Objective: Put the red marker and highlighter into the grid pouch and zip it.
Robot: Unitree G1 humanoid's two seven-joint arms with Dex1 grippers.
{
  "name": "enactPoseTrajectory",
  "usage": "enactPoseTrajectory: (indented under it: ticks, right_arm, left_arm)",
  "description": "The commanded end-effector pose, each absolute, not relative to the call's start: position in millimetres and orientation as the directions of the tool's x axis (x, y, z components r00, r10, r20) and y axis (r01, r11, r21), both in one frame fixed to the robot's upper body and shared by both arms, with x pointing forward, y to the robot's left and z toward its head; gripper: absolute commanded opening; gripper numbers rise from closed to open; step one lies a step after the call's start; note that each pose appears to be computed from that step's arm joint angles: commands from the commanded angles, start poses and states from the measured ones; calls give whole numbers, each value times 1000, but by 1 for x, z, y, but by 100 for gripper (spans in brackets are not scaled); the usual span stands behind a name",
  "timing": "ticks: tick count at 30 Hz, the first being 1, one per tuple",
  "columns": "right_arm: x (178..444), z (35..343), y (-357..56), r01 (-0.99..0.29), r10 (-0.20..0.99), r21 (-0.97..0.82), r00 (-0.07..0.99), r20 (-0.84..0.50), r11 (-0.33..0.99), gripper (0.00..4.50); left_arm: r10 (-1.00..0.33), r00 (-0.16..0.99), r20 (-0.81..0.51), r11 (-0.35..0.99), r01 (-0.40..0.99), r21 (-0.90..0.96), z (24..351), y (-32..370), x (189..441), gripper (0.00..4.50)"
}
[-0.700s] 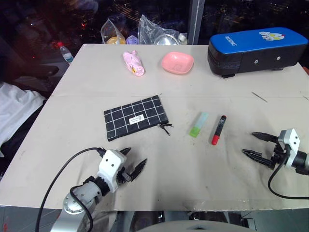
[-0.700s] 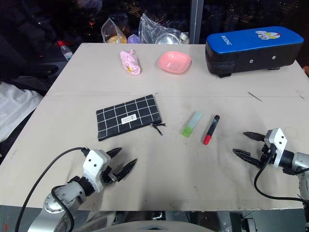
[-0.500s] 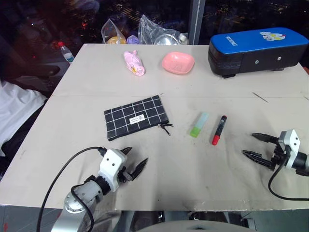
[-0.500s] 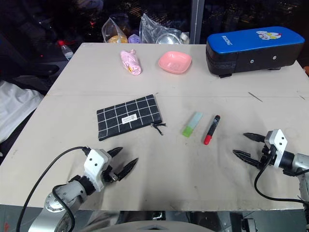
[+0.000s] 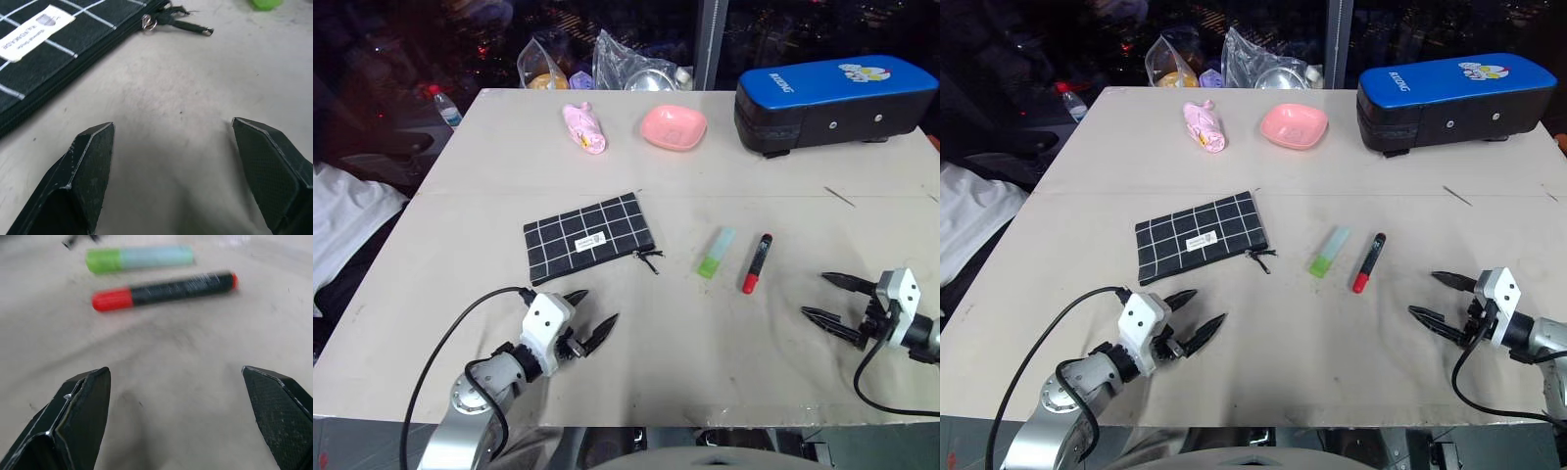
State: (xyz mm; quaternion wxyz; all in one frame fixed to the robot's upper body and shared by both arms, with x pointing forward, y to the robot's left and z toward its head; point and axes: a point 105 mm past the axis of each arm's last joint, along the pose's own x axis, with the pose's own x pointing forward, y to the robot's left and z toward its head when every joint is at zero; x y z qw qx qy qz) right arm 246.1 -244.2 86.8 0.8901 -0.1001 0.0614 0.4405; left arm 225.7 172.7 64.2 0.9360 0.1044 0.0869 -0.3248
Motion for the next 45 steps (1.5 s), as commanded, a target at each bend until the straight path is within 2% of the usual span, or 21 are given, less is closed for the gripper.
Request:
enactPoseTrajectory:
  ticks: [1, 7, 10, 14, 19, 22, 27, 31, 36, 45]
  right_arm:
    - [246, 113, -217, -829, 825, -160, 555, -109, 536, 433]
    - [247, 143, -175, -872, 884, -161, 467, 13, 463, 433]
    - [248, 151, -163, -881, 894, -160, 445, 44, 446, 433]
    - [250, 151, -151, -888, 901, -158, 429, 62, 433, 433]
    - [249, 145, -152, -889, 902, -152, 429, 56, 432, 433]
    - [251, 144, -152, -888, 901, -153, 430, 55, 433, 433]
    - [252, 142, -152, -884, 898, -162, 436, 55, 439, 433]
    - [251, 140, -154, -876, 891, -165, 450, 58, 453, 433]
    - [249, 139, -154, -873, 888, -165, 456, 61, 459, 433]
    - [246, 137, -154, -865, 881, -165, 470, 61, 473, 433]
  left_arm:
    - [-590, 788, -175, 768, 615, 177, 89, 190, 228, 390]
    - [-586, 789, -187, 754, 615, 232, 117, 241, 225, 390]
    - [-566, 792, -230, 747, 610, 265, 120, 268, 223, 390]
    - [-446, 845, -296, 766, 531, 361, 125, 329, 227, 390]
    - [-413, 839, -353, 650, 543, 531, 125, 351, 234, 390]
    - [-425, 812, -399, 524, 580, 623, 118, 351, 239, 390]
    - [-522, 746, -413, 342, 627, 700, 108, 323, 252, 390]
    - [-587, 701, -405, 254, 634, 730, 105, 301, 262, 390]
    - [-602, 685, -410, 130, 591, 796, 105, 290, 276, 390]
    - [-656, 622, -427, 30, 587, 809, 93, 267, 286, 390]
